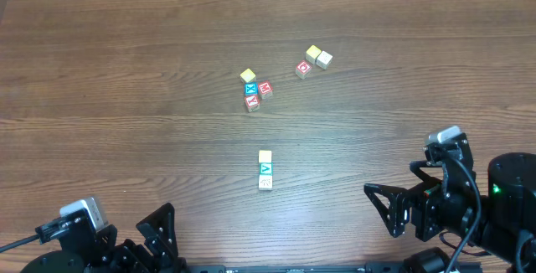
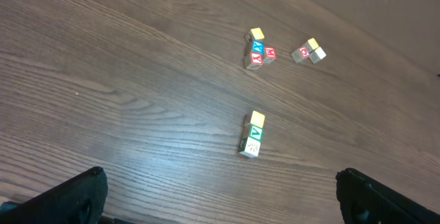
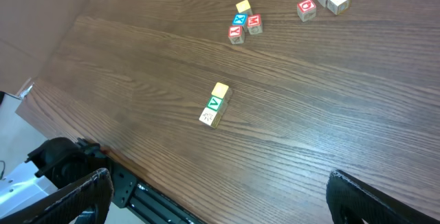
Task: Flip 3 blocks
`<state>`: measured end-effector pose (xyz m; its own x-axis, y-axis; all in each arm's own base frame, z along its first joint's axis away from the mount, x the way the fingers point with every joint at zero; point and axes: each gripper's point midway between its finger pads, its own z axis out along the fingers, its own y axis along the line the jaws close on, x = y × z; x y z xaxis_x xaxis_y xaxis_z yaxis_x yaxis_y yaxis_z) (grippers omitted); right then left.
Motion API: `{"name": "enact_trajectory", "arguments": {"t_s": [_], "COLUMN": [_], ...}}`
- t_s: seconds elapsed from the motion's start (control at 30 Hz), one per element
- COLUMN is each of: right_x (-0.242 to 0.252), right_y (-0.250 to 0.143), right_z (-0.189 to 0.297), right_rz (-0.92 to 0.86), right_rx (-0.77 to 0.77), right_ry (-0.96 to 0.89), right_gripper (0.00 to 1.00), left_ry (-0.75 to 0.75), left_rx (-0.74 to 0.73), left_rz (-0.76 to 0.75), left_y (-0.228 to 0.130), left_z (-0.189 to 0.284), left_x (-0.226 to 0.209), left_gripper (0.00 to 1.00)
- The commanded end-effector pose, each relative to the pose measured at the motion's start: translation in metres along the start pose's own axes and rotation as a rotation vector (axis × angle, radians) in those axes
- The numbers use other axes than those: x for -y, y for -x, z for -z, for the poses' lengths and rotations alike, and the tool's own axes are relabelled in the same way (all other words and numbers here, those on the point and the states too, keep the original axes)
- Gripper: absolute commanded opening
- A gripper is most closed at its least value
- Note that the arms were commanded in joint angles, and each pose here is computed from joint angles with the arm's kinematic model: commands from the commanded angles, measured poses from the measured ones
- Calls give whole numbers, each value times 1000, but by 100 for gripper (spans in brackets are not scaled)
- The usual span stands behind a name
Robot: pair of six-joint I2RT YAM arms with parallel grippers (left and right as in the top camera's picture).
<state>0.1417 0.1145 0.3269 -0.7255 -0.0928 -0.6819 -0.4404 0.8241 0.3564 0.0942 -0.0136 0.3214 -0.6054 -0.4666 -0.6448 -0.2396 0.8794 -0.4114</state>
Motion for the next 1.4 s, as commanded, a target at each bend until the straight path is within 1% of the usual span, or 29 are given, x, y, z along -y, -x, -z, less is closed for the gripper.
{"name": "enact_trajectory", "arguments": {"t_s": [0.0,0.8,0.87,0.93,1.0,1.17,1.27,1.37], "right_x": [-1,-2,6,14,15,14,22,40], "right_y": [4,4,1,2,6,18,19,20], "right_z": [4,5,10,19,32,58,56,37], "right_rz": [6,8,10,19,42,157,212,216], "right_rx": [19,24,39,87,175,456,588,692], "right_ry": [-3,-3,-50,-110,-128,-147,-182,-222], "right_gripper": [100,100,100,100,100,100,100,100], "left_ry": [-1,-1,-1,-1,-1,-1,-1,-1], "left_rx": [19,19,19,19,19,19,19,19], "left_rz": [-23,-23,-23,-23,-23,-23,-23,-23], "left_y": [2,2,2,2,2,2,2,2], "left_z": [4,4,4,4,4,4,4,4], "left_x": [-1,-1,-1,-1,-1,-1,-1,-1], "left_gripper": [100,100,99,100,100,100,100,100]}}
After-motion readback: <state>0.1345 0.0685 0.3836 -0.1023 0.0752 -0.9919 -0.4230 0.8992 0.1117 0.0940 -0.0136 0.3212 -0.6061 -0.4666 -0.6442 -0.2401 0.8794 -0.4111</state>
